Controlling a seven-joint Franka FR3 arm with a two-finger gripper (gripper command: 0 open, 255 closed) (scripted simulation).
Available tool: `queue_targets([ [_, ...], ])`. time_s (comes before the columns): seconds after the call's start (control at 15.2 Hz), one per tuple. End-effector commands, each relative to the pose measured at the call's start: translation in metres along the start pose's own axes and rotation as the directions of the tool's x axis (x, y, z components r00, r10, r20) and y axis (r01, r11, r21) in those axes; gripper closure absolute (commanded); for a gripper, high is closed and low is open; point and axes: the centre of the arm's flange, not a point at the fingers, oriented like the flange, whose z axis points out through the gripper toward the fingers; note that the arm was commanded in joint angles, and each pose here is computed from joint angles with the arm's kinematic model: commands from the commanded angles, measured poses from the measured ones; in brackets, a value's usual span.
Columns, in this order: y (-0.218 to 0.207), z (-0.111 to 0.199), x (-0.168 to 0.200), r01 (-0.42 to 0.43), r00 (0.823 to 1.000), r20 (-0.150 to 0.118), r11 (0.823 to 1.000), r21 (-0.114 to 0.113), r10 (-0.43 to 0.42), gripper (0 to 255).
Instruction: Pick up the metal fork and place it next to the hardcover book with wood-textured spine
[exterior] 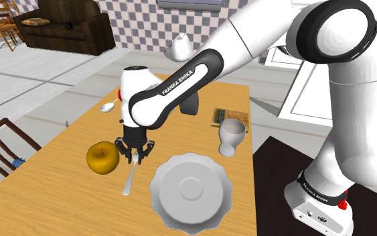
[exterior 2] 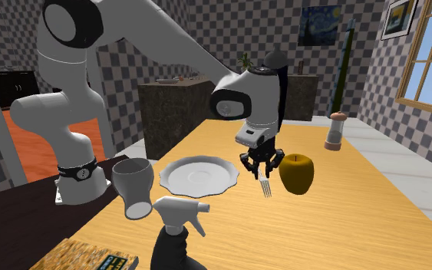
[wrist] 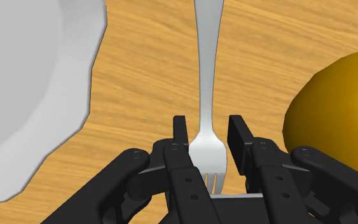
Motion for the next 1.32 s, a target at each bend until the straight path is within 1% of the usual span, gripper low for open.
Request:
queue_targets([
  [0.0, -0.001, -0.009, -0.003, 0.000, 1.000, 0.000, 1.000, 0.000, 0.000, 255],
  [0.59, -0.007, -0.053, -0.013, 0.000, 1.000, 0.000, 1.000, -0.001, 0.000, 255],
  [1.25, 0.121, -0.076, 0.010, 0.000, 1.000, 0.000, 1.000, 0.000, 0.000, 255],
])
